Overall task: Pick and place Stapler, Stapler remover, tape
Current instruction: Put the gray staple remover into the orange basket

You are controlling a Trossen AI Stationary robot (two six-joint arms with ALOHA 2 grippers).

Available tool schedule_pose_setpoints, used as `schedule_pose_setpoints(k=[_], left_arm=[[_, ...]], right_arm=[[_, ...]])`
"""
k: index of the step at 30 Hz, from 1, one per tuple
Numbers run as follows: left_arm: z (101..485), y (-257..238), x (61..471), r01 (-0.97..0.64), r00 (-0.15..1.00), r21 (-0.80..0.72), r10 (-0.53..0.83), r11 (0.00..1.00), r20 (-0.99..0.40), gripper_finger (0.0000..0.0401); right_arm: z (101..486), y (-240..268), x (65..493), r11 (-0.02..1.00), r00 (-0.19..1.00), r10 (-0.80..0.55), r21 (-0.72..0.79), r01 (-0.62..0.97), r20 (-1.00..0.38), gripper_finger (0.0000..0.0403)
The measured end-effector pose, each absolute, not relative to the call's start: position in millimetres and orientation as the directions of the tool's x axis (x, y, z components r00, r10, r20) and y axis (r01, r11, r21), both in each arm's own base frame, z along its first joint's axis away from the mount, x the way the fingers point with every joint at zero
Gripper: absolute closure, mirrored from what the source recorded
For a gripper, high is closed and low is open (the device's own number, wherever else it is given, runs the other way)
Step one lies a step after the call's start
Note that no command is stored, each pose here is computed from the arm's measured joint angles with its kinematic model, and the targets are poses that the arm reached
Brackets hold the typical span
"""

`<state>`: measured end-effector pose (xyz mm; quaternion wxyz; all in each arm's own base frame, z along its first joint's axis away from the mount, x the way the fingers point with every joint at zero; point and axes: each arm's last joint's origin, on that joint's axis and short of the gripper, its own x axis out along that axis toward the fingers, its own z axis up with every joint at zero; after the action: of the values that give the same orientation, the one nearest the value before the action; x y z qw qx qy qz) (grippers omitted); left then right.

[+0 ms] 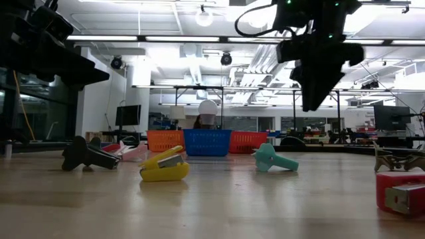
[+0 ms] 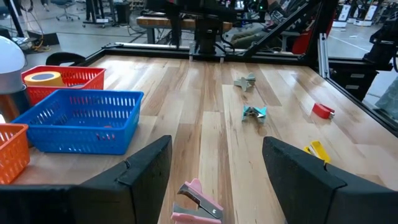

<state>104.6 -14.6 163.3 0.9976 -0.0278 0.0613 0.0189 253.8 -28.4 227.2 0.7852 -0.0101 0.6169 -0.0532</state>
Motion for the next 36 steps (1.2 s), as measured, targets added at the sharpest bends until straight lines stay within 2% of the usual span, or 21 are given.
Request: schedule_pose_setpoints(k=[16, 29, 36], left_arm=[[163.3, -14.7, 104.6, -0.041, 0.992, -0.053, 0.034, 0.998, -0.123, 0.0155], [163.3, -14.7, 104.6, -0.041, 0.992, -0.053, 0.034, 0.998, -0.123, 0.0155], [163.3, -14.6, 104.6, -0.041, 0.992, -0.053, 0.034, 0.998, -0.123, 0.0155]], right_arm=[[226.3, 49.0, 246.6, 0.999, 0.212, -0.03, -0.035, -0.019, -0.977, 0.0232], [225.7, 100.8, 226.4, 0.921, 0.198, -0.038, -0.111, -0.373, -0.98, 0.0229], [225.1, 101.5, 214.8, 0.889, 0.112, -0.084, -0.125, -0.441, -0.99, 0.0228]])
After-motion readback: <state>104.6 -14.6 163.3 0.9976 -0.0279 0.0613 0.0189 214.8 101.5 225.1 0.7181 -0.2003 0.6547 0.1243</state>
